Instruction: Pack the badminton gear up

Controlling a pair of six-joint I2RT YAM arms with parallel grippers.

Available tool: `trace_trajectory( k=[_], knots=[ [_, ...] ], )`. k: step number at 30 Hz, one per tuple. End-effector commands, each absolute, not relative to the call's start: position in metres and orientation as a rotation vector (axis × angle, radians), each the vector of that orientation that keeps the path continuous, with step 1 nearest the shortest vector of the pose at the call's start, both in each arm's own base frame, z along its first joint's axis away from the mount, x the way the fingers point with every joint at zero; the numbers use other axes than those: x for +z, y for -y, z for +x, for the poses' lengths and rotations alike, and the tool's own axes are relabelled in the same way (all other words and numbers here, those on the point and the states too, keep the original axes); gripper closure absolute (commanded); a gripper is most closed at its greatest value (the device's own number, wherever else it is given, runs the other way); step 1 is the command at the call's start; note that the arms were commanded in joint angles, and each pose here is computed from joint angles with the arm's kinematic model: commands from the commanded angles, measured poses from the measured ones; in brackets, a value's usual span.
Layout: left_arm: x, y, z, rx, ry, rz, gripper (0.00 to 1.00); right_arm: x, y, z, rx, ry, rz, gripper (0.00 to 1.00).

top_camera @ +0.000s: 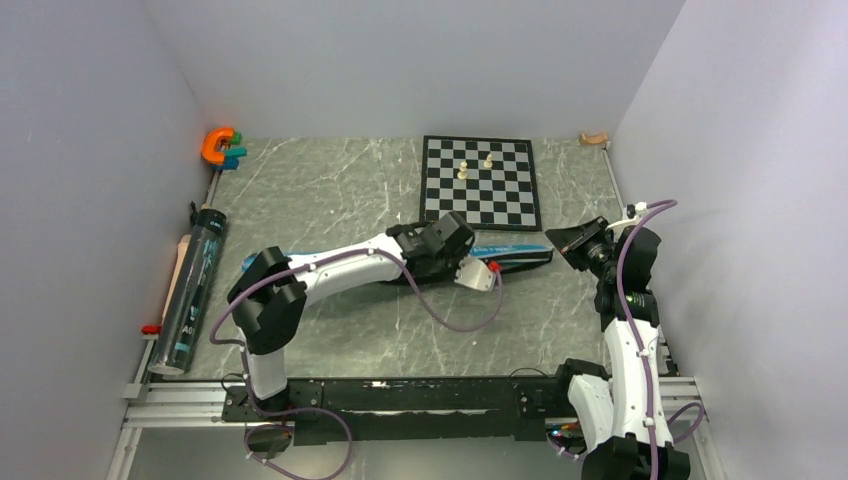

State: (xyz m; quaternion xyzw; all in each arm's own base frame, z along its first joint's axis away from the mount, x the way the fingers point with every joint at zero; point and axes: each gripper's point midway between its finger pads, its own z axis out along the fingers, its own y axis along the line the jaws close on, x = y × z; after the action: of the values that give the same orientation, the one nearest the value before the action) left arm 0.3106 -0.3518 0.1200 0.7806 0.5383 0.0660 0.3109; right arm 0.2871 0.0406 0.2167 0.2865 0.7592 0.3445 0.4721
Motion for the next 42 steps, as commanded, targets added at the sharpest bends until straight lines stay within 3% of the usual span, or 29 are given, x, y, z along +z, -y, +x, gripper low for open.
trace_trajectory(
  k=[1, 8, 13, 18, 20, 21, 22, 27, 29, 33, 35, 42],
  knots=[
    [0.118, 0.364, 0.258, -0.020, -1.437, 2.086, 1.00, 0.224, -0.045, 0.287, 0.868, -1.838, 0.663, 0.89],
    [0.086, 0.340, 0.238, -0.063, -1.512, 2.133, 1.00, 0.221, -0.047, 0.287, 0.888, -1.844, 0.671, 0.89],
    [0.051, 0.318, 0.244, 0.026, -1.504, 2.179, 0.93, 0.222, -0.047, 0.287, 0.893, -1.841, 0.674, 0.89],
    [0.055, 0.319, 0.256, 0.002, -1.577, 2.118, 0.55, 0.221, -0.047, 0.287, 0.897, -1.844, 0.686, 0.88],
    [0.072, 0.324, 0.258, -0.033, -1.600, 2.063, 0.32, 0.221, -0.047, 0.287, 0.903, -1.846, 0.689, 0.83],
    [0.084, 0.327, 0.259, -0.059, -1.610, 2.030, 0.07, 0.220, -0.047, 0.288, 0.902, -1.847, 0.693, 0.78],
    [0.098, 0.330, 0.259, -0.088, -1.626, 1.989, 0.01, 0.219, -0.047, 0.288, 0.904, -1.851, 0.694, 0.73],
    [0.175, 0.314, 0.273, -0.199, -1.792, 1.741, 0.01, 0.218, -0.046, 0.289, 0.895, -1.859, 0.697, 0.42],
    [0.202, 0.290, 0.285, -0.213, -1.886, 1.623, 0.01, 0.217, -0.047, 0.291, 0.893, -1.869, 0.691, 0.27],
    [0.239, 0.214, 0.312, -0.174, -2.054, 1.332, 0.01, 0.211, -0.050, 0.294, 0.889, -1.900, 0.681, 0.07],
    [0.243, 0.169, 0.319, -0.126, -2.099, 1.212, 0.01, 0.208, -0.054, 0.295, 0.891, -1.912, 0.671, 0.01],
    [0.234, 0.039, 0.314, 0.015, -2.213, 0.785, 0.01, 0.208, -0.063, 0.299, 0.867, -1.941, 0.642, 0.00]
  ],
)
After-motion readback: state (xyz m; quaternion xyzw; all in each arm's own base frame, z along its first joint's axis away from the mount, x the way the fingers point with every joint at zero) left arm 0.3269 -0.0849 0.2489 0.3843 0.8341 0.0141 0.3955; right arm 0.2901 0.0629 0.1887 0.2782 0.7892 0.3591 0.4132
